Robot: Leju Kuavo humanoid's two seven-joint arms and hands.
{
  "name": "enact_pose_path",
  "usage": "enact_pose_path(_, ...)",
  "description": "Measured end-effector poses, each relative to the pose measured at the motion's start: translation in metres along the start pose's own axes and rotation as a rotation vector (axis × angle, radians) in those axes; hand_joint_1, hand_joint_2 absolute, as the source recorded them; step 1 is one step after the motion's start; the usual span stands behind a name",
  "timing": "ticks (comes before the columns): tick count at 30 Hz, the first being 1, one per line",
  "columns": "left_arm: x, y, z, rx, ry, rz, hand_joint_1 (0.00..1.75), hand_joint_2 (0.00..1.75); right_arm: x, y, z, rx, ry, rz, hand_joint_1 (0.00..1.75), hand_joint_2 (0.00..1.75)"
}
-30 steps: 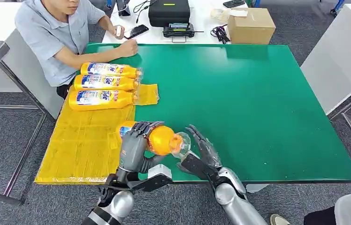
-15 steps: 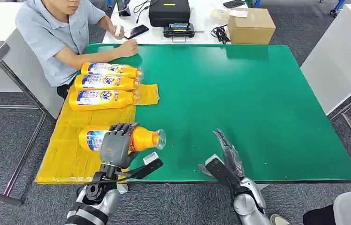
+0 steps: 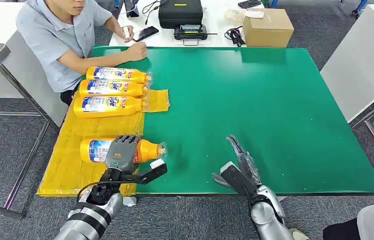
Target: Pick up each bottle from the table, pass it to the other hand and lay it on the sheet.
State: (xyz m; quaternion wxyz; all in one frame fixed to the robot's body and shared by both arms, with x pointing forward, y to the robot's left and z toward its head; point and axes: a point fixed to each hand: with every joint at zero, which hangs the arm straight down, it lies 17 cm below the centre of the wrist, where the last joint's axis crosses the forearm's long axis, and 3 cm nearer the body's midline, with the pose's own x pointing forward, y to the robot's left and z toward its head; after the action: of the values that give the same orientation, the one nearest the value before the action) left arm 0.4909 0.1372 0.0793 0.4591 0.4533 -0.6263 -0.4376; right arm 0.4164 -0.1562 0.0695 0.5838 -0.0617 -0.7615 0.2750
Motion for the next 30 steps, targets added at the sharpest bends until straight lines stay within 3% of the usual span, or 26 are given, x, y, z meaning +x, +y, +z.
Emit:
enact_pose_path(16, -0.008, -0.015, 0.000, -0.042, -0.007, -0.053, 1.27, 1.75, -0.006, 0.004, 0.000, 0.008, 0.014, -0.007, 0.00, 1.75)
enact_pose_path(17, -0.008, -0.015, 0.000, -0.043, -0.007, -0.053, 0.52, 1.75, -0.006, 0.004, 0.000, 0.008, 0.014, -0.007, 0.00, 1.75)
enact_pose_path(20, -0.008, -0.016, 0.000, -0.043, -0.006, -0.054, 0.21, 1.75, -0.006, 0.005, 0.000, 0.009, 0.015, -0.009, 0.00, 1.75)
enact_pose_path(23, -0.009, -0.018, -0.001, -0.061, -0.007, -0.060, 0.49, 1.75, -0.007, 0.005, 0.000, 0.008, 0.017, -0.009, 0.00, 1.75)
enact_pose_path(25, -0.009, -0.020, -0.003, -0.077, -0.008, -0.065, 0.30, 1.75, -0.007, 0.005, -0.001, 0.007, 0.018, -0.010, 0.00, 1.75)
enact_pose_path(30, -0.010, -0.023, -0.005, -0.101, -0.006, -0.074, 0.37, 1.75, -0.009, 0.005, -0.001, 0.008, 0.020, -0.009, 0.00, 1.75)
